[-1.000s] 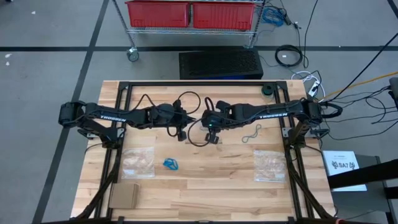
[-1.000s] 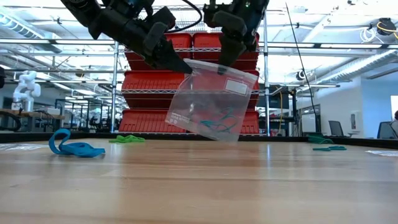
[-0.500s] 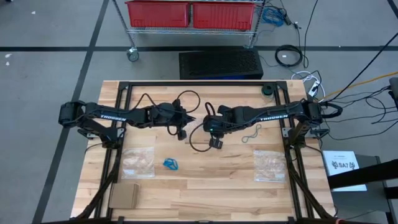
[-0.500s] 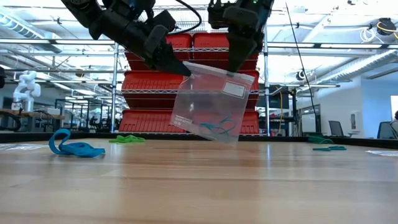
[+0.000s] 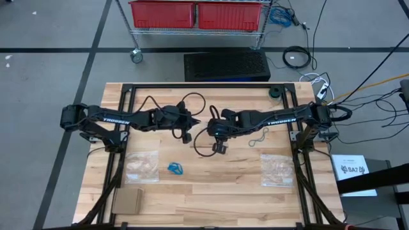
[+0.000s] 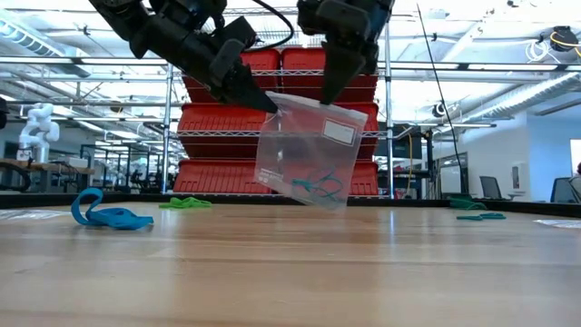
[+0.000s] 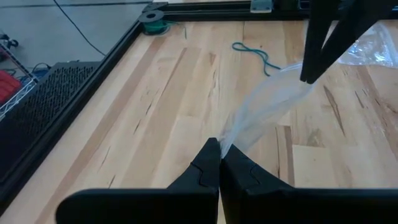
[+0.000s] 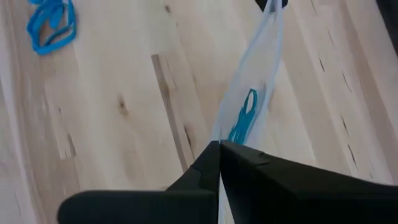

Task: Sort rubber bands
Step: Put the blue rubber band into the open transparent zip lock bag

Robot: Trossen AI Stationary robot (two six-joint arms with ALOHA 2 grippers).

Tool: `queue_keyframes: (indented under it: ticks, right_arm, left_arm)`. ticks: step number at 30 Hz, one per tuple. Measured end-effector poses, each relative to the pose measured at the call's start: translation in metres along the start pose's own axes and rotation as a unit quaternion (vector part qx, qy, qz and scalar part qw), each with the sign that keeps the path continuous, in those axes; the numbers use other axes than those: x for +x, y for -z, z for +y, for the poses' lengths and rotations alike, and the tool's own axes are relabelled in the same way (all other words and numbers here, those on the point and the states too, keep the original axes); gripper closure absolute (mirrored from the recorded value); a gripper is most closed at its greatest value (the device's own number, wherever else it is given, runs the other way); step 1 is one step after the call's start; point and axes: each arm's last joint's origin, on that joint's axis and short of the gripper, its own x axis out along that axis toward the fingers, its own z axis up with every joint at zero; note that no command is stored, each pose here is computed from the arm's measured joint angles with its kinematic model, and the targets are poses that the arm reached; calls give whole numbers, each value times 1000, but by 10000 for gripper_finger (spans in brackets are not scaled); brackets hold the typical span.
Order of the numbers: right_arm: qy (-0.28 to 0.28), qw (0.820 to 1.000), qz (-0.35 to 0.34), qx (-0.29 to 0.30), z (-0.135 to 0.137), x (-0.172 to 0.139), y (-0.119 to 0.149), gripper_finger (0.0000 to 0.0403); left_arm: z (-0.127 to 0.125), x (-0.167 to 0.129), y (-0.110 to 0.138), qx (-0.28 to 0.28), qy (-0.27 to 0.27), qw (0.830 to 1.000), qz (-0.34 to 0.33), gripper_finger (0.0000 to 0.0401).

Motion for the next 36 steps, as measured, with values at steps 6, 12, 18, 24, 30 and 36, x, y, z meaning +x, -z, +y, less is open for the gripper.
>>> queue_keyframes:
  ticks: [6, 12, 18, 24, 30, 36]
  right_arm:
    - [21, 999, -40, 20, -7, 6, -10, 402]
    - [41, 998, -18, 33, -20, 36, -14, 403]
    - [40, 999, -24, 20, -23, 46, -18, 403]
    - [9, 999, -40, 14, -24, 48, -23, 397]
    - [13, 999, -34, -7, -18, 53, -21, 307]
    - [4, 999, -37, 2, -12, 46, -20, 178]
  left_arm:
    - [0, 0, 0, 0, 0, 1000, -2, 401]
    - [-1, 0, -1, 0, 9, 1000, -4, 401]
    - [-3, 0, -1, 1, 14, 1000, -5, 401]
    - [-6, -1, -3, 3, 21, 1000, -14, 401]
    - [-8, -1, -4, 4, 23, 1000, -19, 401]
    - [-8, -1, -4, 4, 23, 1000, -19, 401]
